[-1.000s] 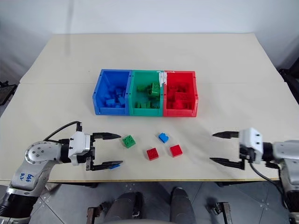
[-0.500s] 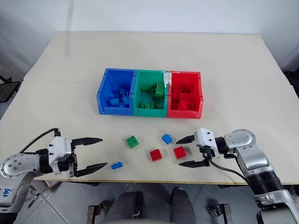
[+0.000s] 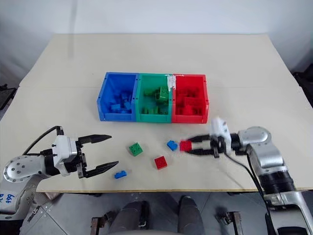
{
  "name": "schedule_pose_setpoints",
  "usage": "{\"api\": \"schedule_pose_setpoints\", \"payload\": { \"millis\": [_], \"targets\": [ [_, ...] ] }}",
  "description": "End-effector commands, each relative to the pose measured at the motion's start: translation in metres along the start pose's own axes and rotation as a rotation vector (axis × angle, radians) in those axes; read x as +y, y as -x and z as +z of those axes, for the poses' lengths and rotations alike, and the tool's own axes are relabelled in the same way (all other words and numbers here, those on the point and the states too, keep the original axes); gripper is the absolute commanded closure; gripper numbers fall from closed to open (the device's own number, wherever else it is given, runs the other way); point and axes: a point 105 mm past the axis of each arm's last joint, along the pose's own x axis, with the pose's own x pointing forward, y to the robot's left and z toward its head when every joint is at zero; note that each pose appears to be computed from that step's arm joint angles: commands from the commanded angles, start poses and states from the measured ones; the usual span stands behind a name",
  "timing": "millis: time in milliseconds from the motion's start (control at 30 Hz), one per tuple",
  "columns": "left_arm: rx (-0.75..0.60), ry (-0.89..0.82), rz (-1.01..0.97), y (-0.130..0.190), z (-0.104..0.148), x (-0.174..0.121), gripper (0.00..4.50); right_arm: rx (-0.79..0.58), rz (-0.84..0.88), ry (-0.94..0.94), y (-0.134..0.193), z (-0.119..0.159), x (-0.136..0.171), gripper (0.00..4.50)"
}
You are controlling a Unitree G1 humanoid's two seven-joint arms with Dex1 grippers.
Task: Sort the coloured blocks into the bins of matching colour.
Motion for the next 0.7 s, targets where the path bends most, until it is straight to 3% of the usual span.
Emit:
{"api": "schedule_pose_setpoints", "payload": {
  "millis": [33,133,300,467,600,700],
  "targets": [
    [-0.092,0.005,0.041,-0.011,0.022,0.006,0.0,-0.1,-0.185,0.062,0.001,0.038,-0.04,3.05],
    [-0.099,0.037,0.085,-0.011,0.022,0.014,0.0,-0.106,-0.342,0.087,-0.001,0.052,-0.076,3.05],
    [-0.07,0.053,0.147,-0.003,0.014,0.022,0.0,-0.027,-0.494,0.11,-0.002,0.047,-0.113,3.05],
    [-0.065,0.054,0.192,0.003,0.011,0.024,0.0,-0.026,-0.516,0.12,-0.005,0.044,-0.121,1.32],
    [-0.058,0.056,0.177,0.003,0.008,0.019,0.0,-0.07,-0.431,0.144,0.001,0.051,-0.107,0.04],
    [-0.043,0.052,0.12,0.001,0.005,0.014,0.0,-0.116,-0.315,0.171,0.018,0.054,-0.08,0.04]
  ]
}}
